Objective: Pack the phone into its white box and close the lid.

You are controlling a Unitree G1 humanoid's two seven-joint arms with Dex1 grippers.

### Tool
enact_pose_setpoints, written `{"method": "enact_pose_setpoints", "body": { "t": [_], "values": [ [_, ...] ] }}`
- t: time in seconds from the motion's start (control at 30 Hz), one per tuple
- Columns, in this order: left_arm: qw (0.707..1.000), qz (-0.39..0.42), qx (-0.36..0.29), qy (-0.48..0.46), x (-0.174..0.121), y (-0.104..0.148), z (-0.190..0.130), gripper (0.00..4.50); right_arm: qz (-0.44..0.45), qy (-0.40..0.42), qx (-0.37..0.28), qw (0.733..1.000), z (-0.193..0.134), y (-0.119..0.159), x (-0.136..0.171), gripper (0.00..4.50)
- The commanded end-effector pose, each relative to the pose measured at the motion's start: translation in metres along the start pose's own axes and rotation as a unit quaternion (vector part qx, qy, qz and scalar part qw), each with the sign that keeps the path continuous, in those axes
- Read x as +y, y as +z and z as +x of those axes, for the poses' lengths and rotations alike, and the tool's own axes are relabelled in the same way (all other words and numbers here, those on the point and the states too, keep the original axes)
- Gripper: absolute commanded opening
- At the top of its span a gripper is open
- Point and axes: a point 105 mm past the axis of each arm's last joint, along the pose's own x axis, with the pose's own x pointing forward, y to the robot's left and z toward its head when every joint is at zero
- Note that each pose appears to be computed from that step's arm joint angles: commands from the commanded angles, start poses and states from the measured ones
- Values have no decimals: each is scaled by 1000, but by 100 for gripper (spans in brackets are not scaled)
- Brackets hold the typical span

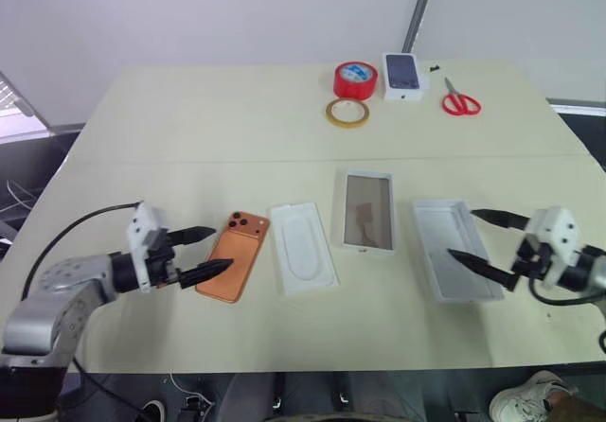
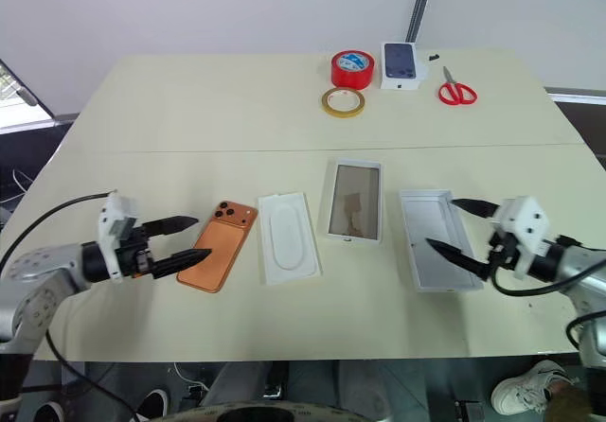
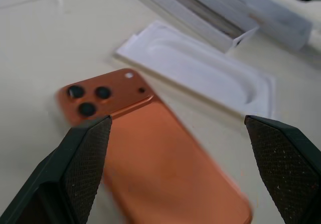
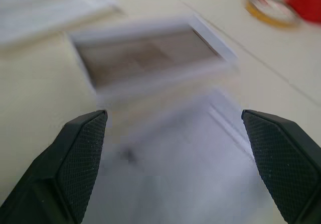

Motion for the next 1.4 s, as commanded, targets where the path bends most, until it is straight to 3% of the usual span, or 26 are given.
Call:
{"method": "enact_pose_setpoints", "body": {
  "t": [0.03,0.23,0.53,0.87,0.97,1.2,1.4],
  "values": [
    [1000,-25,16,-2,-7,4,19,444,-16,28,-34,999,19,21,10,448],
    [991,-122,54,-32,-29,-7,47,444,-21,48,-51,997,43,26,15,448],
    [963,-247,95,-46,-44,-19,67,444,-24,41,-58,997,51,28,12,448],
    [953,-281,114,-21,-45,-23,85,444,-29,26,-60,997,54,27,9,448],
    [948,-295,119,-13,-46,-29,85,361,-33,22,-59,997,55,27,8,450],
    [941,-304,149,4,-48,-41,85,8,-36,14,-62,997,56,28,6,450],
    [932,-342,120,14,-39,-35,87,3,-42,19,-66,997,58,30,7,450]
  ]
}}
